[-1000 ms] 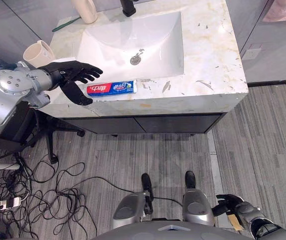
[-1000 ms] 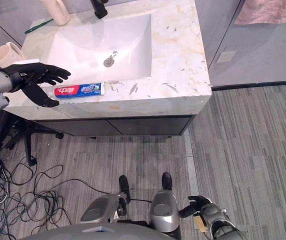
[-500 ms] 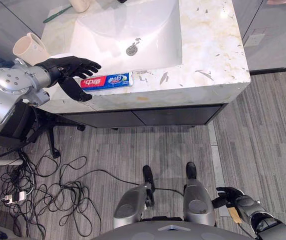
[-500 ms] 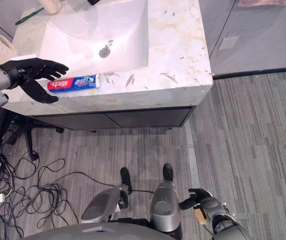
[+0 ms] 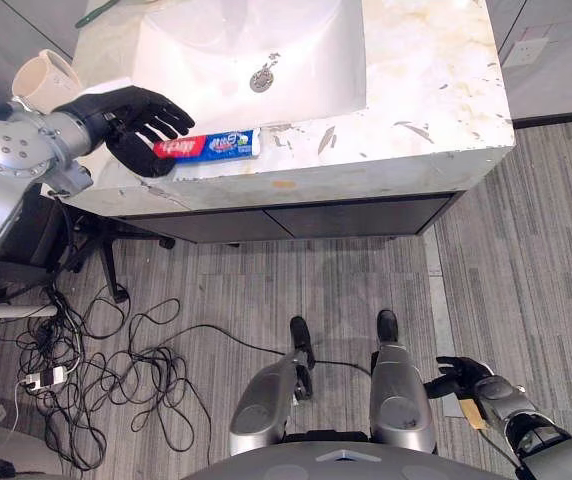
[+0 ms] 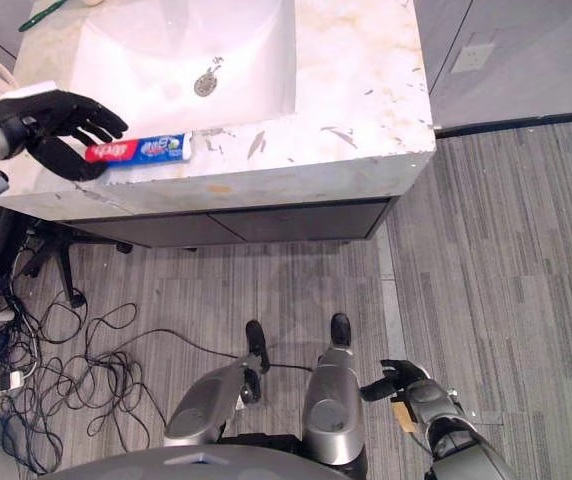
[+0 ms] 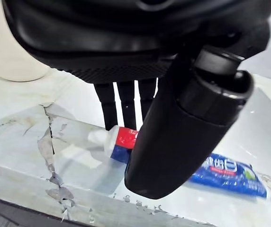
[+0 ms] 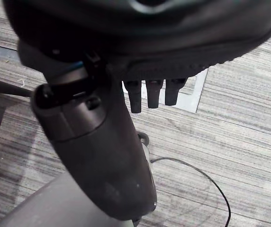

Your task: Organize the bathroom.

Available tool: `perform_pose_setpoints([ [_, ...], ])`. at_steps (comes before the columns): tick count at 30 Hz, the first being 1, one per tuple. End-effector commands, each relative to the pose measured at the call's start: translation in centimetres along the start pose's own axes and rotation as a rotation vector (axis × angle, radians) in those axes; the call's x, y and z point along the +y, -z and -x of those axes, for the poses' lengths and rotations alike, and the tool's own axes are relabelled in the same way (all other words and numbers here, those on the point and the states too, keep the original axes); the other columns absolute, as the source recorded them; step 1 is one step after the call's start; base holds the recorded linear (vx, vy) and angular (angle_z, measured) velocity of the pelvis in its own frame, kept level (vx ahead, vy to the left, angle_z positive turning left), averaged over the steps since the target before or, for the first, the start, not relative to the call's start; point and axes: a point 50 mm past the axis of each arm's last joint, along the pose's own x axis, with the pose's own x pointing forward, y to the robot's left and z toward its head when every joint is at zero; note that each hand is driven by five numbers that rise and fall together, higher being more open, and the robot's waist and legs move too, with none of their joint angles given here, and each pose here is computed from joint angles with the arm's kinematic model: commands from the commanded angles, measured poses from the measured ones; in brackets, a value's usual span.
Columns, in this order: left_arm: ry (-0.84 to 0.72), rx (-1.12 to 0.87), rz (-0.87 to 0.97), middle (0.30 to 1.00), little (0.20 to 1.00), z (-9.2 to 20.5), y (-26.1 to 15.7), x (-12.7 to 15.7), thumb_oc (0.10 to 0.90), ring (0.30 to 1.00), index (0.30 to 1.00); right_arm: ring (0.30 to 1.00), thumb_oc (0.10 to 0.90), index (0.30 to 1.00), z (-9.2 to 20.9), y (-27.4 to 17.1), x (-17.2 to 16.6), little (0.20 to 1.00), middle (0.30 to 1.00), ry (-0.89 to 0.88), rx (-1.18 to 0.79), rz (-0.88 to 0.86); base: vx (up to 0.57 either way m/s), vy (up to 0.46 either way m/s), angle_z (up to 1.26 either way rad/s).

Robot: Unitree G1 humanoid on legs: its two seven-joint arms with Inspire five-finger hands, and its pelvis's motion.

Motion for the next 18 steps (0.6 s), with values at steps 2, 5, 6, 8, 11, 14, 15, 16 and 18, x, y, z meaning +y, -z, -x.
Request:
perform_pose_setpoints([
  [2, -0.144, -0.03, -0.008, 0.3, 0.3, 1.8, -0.73, 3.45, 0.4, 0.3, 0.3, 0.9, 0.8, 0.9, 0.38, 2.0, -1.14, 0.9, 0.9, 0.031, 0.043, -0.029, 0.0, -0.001, 0.04],
  [5, -0.149, -0.032, -0.01, 0.3, 0.3, 1.65, -0.93, 3.39, 0.4, 0.3, 0.3, 0.9, 0.8, 0.9, 0.34, 1.79, -1.16, 0.9, 0.9, 0.031, 0.042, -0.033, 0.0, 0.0, 0.0],
  [6, -0.15, -0.032, -0.01, 0.3, 0.3, 1.65, -0.94, 3.39, 0.4, 0.3, 0.3, 0.9, 0.8, 0.9, 0.34, 1.79, -1.16, 0.9, 0.9, 0.031, 0.042, -0.034, 0.0, 0.0, 0.0],
  [8, -0.148, -0.032, -0.012, 0.3, 0.3, 1.64, -0.96, 3.37, 0.4, 0.3, 0.3, 0.9, 0.8, 0.9, 0.33, 1.72, -1.16, 0.9, 0.9, 0.031, 0.045, -0.04, 0.0, 0.0, 0.0],
  [11, -0.148, -0.033, -0.006, 0.3, 0.3, 1.69, -0.97, 3.38, 0.4, 0.3, 0.3, 0.9, 0.8, 0.9, 0.33, 1.73, -1.14, 0.9, 0.9, 0.031, 0.047, -0.043, 0.0, 0.0, 0.0],
  [14, -0.152, -0.03, 0.019, 0.3, 0.3, 1.74, -0.77, 3.39, 0.4, 0.3, 0.3, 0.9, 0.8, 0.9, 0.33, 1.82, -1.02, 0.9, 0.9, 0.032, 0.048, -0.048, 0.0, 0.0, 0.0],
  [15, -0.154, -0.029, 0.034, 0.3, 0.3, 1.75, -0.68, 3.4, 0.4, 0.3, 0.3, 0.9, 0.8, 0.9, 0.33, 1.84, -1.0, 0.9, 0.9, 0.031, 0.048, -0.048, 0.0, 0.0, 0.0],
  [16, -0.153, -0.029, 0.14, 0.3, 0.3, 1.71, -0.18, 3.19, 0.4, 0.3, 0.3, 0.9, 0.8, 0.9, 0.34, 1.97, -0.87, 0.9, 0.9, 0.029, 0.053, -0.048, 0.0, 0.0, 0.0],
  [18, -0.143, -0.049, 0.228, 0.3, 0.3, 1.58, -0.03, 2.87, 0.4, 0.3, 0.3, 0.9, 0.8, 0.9, 0.33, 2.11, -0.7, 0.9, 0.9, 0.027, 0.055, -0.052, 0.0, 0.0, 0.0],
])
